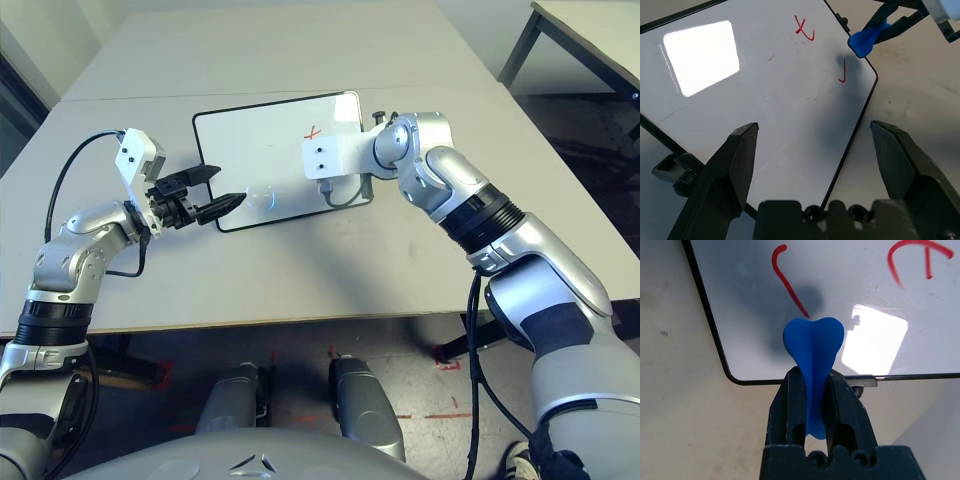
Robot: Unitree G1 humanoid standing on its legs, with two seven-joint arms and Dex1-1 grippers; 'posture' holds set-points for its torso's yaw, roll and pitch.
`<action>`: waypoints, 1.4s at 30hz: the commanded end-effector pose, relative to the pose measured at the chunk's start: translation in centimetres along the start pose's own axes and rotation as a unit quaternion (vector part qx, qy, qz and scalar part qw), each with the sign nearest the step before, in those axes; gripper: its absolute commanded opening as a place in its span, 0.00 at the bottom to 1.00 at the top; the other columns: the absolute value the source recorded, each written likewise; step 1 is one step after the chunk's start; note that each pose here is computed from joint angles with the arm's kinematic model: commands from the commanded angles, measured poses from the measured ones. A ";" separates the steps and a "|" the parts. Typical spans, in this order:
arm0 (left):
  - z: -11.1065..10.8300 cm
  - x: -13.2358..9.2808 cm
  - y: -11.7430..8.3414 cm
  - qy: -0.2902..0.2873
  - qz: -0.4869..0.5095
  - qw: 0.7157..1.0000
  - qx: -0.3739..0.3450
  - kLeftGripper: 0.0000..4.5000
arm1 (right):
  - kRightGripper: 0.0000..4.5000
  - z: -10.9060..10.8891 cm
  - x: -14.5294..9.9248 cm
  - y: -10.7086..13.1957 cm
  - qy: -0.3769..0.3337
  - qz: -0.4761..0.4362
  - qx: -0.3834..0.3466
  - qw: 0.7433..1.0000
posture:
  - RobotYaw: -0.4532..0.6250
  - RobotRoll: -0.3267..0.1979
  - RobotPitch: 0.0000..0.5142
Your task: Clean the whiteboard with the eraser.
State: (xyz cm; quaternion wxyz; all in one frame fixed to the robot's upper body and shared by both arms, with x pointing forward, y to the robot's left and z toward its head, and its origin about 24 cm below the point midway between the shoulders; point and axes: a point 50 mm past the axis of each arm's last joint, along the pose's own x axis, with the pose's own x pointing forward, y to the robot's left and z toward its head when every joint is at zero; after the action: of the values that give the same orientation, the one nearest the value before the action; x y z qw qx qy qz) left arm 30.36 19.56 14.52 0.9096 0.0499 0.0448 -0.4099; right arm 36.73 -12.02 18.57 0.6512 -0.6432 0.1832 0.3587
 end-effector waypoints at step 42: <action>-0.5 0.1 -0.7 0.003 0.004 1.000 0.003 1.00 | 0.07 4.9 3.2 0.9 -0.043 0.040 -0.058 0.997 | 0.36 0.62 0.16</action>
State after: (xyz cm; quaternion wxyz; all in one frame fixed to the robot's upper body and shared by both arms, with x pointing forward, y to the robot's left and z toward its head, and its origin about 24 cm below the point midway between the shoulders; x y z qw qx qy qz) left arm 30.04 19.26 14.35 0.9123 0.0495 0.0408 -0.4045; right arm 37.51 -6.98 17.04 0.6191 -0.6528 0.1541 0.4084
